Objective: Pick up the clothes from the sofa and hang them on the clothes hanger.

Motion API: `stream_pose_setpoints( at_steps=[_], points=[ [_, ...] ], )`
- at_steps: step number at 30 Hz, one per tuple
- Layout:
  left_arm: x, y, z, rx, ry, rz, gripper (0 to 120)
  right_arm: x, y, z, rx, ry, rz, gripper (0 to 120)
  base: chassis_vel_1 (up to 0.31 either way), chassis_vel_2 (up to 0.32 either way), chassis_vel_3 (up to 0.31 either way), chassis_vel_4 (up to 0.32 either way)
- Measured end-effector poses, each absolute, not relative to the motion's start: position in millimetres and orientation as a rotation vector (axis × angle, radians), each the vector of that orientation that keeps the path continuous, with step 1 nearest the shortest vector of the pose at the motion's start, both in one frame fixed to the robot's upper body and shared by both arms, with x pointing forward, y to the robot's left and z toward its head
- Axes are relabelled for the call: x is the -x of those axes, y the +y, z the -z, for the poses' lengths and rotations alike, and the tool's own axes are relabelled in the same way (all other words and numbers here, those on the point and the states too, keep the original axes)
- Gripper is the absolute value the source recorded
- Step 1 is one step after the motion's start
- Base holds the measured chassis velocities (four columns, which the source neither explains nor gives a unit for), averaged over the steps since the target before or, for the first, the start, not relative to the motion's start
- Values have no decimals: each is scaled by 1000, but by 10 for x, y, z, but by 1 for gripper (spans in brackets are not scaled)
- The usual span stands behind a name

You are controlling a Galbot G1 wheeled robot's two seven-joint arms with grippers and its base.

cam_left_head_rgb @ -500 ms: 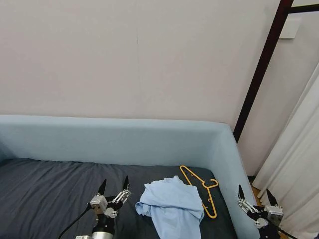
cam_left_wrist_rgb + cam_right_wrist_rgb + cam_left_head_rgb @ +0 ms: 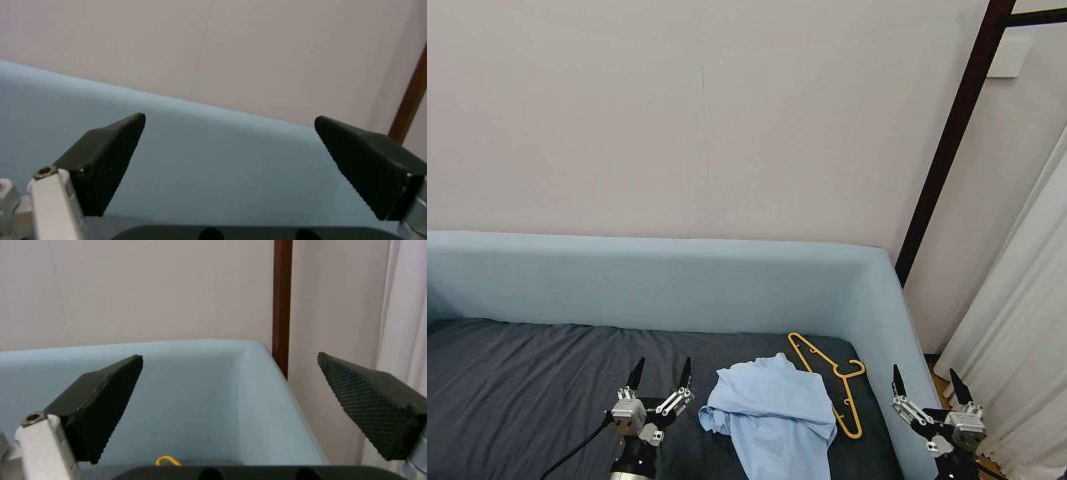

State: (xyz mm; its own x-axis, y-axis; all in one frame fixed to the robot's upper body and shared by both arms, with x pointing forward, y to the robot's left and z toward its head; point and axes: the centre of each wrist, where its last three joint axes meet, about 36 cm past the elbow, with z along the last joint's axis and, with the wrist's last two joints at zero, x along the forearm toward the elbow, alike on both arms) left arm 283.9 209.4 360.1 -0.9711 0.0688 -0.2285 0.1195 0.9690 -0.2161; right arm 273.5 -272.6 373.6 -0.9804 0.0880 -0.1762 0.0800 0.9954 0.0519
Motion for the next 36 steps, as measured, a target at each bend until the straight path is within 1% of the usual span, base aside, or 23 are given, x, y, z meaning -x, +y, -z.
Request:
stream_pose_setpoints(
  at_steps=[3, 6, 10, 17, 22, 27, 28, 32, 36],
  points=[
    [-2825, 2056, -3689, -39, 2927, 380, 100, -2714, -2599, -3847, -135, 3003, -188, 100, 0, 0, 0, 0],
    [-2816, 2050, -3707, -16, 2935, 386, 100, -2712, -2596, -3839, -130, 3007, -185, 100, 0, 0, 0, 0],
    [-2796, 2066, -3711, -3, 2941, 369, 100, -2723, -2643, -3782, -90, 3019, -170, 100, 0, 0, 0, 0],
    [-2795, 2142, -3624, -49, 2936, 309, 100, -2796, -2676, -3940, -38, 3132, -411, 100, 0, 0, 0, 0],
    [-2818, 2253, -3544, -92, 2920, 257, 100, -2920, -2679, -3990, -20, 3207, -498, 100, 0, 0, 0, 0],
    [-2730, 2518, -3399, -46, 2936, 150, 100, -3333, -2573, -4112, -11, 3421, -869, 100, 0, 0, 0, 0],
    [-2730, 2518, -3399, -46, 2936, 150, 100, -3333, -2573, -4112, -11, 3421, -869, 100, 0, 0, 0, 0],
    [-2656, 2586, -3372, -22, 2952, 112, 100, -3760, -2540, -4045, 31, 3502, -1123, 100, 0, 0, 0, 0],
    [-2602, 2583, -3380, -9, 2954, 96, 100, -4036, -2507, -3911, 12, 3523, -1204, 100, 0, 0, 0, 0]
  ],
)
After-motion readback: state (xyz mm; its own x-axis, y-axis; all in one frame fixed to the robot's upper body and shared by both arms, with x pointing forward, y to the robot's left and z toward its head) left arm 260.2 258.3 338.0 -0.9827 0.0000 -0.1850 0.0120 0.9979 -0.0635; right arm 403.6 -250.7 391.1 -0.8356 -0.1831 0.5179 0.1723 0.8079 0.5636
